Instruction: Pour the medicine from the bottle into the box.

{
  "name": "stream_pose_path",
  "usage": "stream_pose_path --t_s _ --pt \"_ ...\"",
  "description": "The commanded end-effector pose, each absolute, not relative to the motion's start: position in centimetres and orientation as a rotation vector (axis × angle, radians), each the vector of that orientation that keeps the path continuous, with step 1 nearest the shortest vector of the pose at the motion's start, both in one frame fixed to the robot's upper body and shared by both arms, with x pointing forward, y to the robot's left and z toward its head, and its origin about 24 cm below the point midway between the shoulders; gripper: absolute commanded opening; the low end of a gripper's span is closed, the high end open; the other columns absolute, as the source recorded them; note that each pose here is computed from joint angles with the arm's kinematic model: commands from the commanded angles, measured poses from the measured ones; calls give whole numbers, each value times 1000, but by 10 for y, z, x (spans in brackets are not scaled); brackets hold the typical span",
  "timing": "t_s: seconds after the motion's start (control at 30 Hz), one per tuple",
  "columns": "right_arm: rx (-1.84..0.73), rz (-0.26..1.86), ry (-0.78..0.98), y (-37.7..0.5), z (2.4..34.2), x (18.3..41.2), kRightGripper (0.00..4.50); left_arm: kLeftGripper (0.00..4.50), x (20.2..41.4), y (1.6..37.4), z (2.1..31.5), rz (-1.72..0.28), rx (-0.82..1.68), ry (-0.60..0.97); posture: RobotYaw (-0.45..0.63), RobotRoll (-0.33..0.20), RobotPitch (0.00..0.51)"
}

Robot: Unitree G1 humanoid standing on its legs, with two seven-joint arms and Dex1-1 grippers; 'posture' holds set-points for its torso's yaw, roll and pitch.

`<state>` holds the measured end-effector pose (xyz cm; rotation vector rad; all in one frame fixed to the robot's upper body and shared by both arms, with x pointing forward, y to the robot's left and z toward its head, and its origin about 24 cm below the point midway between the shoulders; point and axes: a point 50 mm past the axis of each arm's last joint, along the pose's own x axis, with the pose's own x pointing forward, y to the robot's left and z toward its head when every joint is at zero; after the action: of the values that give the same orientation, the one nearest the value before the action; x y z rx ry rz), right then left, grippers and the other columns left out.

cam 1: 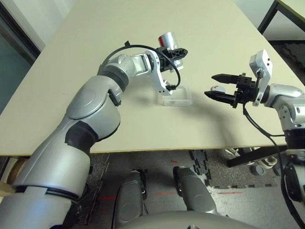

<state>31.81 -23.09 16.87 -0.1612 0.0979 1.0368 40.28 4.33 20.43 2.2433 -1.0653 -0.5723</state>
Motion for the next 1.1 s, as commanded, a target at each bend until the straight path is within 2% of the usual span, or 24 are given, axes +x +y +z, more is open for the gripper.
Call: stream_pose_path --t_s 0.03,0.17,0.3,0.5,0.83,1.1 --pt "-173 1039 113 -229 167 319 4500 2628 404 45 208 -570 2192 -999 -280 0 134" --pt "-196 1046 126 -230 165 319 4500 2628 407 55 205 -583 1964 -773 -278 0 134" --pt "-218 1046 137 -229 163 319 4500 2628 412 67 204 -595 1536 -470 -274 0 134" --pt "-236 1051 140 -229 161 320 4500 2628 417 81 202 -623 1010 -228 -267 0 130" --pt "-238 1056 139 -226 159 320 4500 2628 421 108 183 -545 384 -41 -261 0 129" --pt "-249 1059 140 -225 159 321 4500 2628 418 119 162 -470 125 -18 -262 0 134"
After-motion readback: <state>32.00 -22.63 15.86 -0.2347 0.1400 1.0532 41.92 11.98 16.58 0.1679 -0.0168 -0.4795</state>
